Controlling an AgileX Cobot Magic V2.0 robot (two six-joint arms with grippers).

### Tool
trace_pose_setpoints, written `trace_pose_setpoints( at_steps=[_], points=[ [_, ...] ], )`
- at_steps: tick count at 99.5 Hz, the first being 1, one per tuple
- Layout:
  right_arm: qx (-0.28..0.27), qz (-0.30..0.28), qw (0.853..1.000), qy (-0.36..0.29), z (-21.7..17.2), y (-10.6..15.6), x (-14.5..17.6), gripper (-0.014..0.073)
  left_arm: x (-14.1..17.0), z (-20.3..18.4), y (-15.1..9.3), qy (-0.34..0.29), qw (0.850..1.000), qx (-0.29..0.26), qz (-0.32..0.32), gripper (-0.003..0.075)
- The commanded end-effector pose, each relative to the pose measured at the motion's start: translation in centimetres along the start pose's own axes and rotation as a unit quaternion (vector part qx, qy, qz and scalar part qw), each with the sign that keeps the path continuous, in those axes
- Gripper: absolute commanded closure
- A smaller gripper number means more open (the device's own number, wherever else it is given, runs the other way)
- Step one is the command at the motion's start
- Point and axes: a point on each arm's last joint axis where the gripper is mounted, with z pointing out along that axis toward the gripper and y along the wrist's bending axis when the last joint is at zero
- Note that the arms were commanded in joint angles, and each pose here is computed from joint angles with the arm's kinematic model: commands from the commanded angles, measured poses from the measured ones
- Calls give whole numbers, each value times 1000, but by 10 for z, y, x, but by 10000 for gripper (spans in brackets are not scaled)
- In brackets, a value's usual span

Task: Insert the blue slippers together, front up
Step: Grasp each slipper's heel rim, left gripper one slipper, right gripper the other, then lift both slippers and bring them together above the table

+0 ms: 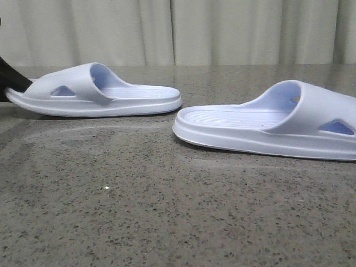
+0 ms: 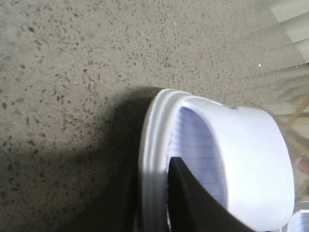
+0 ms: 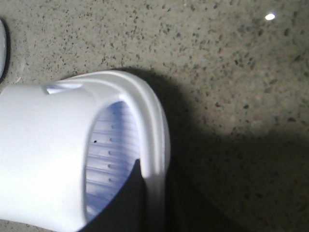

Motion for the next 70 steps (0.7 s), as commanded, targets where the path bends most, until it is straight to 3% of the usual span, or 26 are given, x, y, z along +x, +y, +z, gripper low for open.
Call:
trace_pose_setpoints(
  at_steps=[1,33,49,70],
  points=[
    [-2,-12,999,-33,-7,5,-9,702,-10,-9,-19,-24,999,38,12,705],
    [-22,-16,999,-47,-14,13,-19,702,-14,-33,-40,-68,995,35,61,705],
    [-72,-32,994,-71,-23,29,-32,702,-14,-53,-52,-81,992,56,79,705],
    [-143,-50,982,-113,-37,51,-49,702,-13,-66,-52,-71,991,89,73,705]
  ],
)
